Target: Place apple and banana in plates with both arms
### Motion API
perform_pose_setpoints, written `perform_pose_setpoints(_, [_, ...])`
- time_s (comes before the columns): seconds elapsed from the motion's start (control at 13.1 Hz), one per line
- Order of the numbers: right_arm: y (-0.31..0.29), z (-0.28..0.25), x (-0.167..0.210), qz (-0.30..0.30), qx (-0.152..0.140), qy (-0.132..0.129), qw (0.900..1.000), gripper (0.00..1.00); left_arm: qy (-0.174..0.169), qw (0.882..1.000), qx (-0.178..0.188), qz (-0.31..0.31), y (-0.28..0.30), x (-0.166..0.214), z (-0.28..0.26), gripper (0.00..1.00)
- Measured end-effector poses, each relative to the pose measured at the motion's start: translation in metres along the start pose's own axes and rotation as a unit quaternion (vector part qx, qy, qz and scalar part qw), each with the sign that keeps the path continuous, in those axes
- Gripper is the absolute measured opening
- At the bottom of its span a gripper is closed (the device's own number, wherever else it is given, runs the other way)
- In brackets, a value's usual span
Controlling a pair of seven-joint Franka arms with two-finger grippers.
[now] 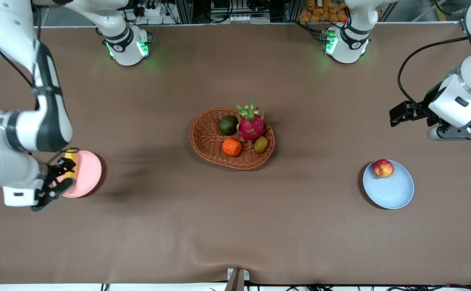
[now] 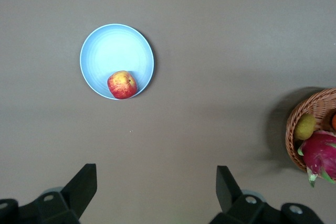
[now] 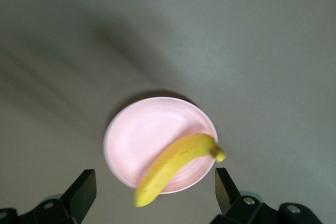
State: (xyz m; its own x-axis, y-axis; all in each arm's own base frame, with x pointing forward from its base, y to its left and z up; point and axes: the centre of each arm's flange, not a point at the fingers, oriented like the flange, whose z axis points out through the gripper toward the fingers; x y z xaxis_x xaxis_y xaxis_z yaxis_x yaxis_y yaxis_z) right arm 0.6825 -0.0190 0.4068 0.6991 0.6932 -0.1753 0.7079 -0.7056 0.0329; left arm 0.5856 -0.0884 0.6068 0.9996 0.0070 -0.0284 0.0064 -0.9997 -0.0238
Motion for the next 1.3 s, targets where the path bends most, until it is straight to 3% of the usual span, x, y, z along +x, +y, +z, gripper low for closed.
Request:
perform_pose_setpoints(0.3, [-0.047, -0.094, -0.02, 0.024, 0.014, 0.021, 0.999, 1.0, 0.004, 1.0, 0.002, -0.01, -0.011, -0.002, -0.006, 1.0])
perform_pose_setpoints(0.61, [-0.09, -0.135, -0.05, 0.14, 0.05, 0.036, 0.988, 1.0, 0.004, 1.0, 0.002, -0.017, -0.019, -0.001, -0.006, 1.0])
perform_pose_setpoints(0.84, [-0.109, -0.16, -0.08, 0.253, 0.071, 0.022, 0.964, 1.0, 0.007, 1.0, 0.002, -0.018, -0.019, -0.002, -0.009, 1.0])
perform_pose_setpoints(1.14, [-0.109, -0.193, -0.116, 0.371, 0.08, 0.033, 0.924, 1.0, 0.016, 0.999, 0.007, -0.027, -0.028, -0.011, -0.024, 1.0])
perform_pose_setpoints(1.3, [-0.101, -0.204, -0.133, 0.399, 0.08, 0.042, 0.912, 1.0, 0.022, 0.999, 0.009, -0.029, -0.03, -0.015, -0.031, 1.0])
